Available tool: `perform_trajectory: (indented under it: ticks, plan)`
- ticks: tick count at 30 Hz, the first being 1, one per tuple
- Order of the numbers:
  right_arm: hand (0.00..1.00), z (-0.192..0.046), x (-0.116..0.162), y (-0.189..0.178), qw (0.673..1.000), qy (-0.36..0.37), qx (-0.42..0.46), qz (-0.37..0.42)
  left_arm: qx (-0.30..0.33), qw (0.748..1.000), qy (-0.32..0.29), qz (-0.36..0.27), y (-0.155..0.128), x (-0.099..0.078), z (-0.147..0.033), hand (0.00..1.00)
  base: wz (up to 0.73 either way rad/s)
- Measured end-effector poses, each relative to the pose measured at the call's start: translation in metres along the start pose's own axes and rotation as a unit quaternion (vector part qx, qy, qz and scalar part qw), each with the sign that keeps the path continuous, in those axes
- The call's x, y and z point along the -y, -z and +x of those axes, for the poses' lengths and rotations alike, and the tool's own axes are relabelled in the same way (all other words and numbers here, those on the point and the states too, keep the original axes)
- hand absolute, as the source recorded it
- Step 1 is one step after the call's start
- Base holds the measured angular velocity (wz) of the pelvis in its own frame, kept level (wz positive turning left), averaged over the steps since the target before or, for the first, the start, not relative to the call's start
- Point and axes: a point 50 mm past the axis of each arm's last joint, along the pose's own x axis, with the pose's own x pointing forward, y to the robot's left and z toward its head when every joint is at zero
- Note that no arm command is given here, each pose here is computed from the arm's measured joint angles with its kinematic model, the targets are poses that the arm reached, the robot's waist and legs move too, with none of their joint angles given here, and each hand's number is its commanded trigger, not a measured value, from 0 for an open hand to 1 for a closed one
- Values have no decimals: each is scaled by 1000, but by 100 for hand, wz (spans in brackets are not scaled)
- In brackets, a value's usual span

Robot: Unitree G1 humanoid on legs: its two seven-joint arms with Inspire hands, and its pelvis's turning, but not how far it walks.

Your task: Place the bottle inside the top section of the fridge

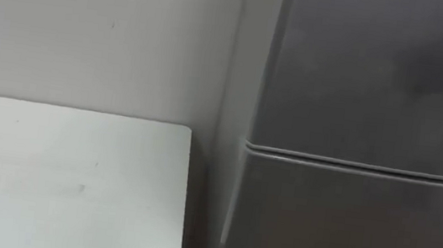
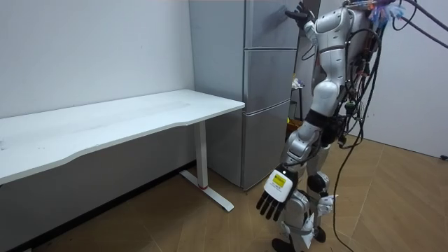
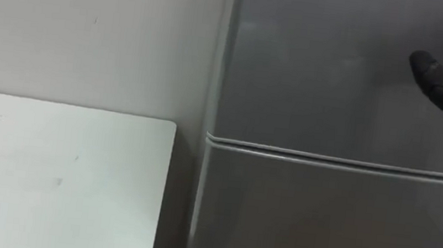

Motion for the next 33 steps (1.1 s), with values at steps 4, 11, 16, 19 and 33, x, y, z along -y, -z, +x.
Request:
perform_trajectory:
  ticks: [4, 11, 16, 19, 33]
  plan:
    - [0, -2, 32, -5, 999, 46, 1, -25, -10, 1000, -7, -27, 5, -1, -1, 0, 1]
    - [0, -9, 56, -1, 994, 106, -16, -35, -12, 999, -21, -30, 7, 0, -2, 0, 0]
    - [0, -16, 90, 5, 981, 182, -34, -60, -3, 999, -31, -38, 4, -3, -1, 0, 0]
    - [0, -27, 118, 10, 967, 238, -52, -80, 5, 999, -33, -39, 1, -4, -1, 0, -1]
    - [0, -134, 202, 62, 866, 438, -226, -88, 4, 996, -38, -81, -8, 1, -1, 0, -2]
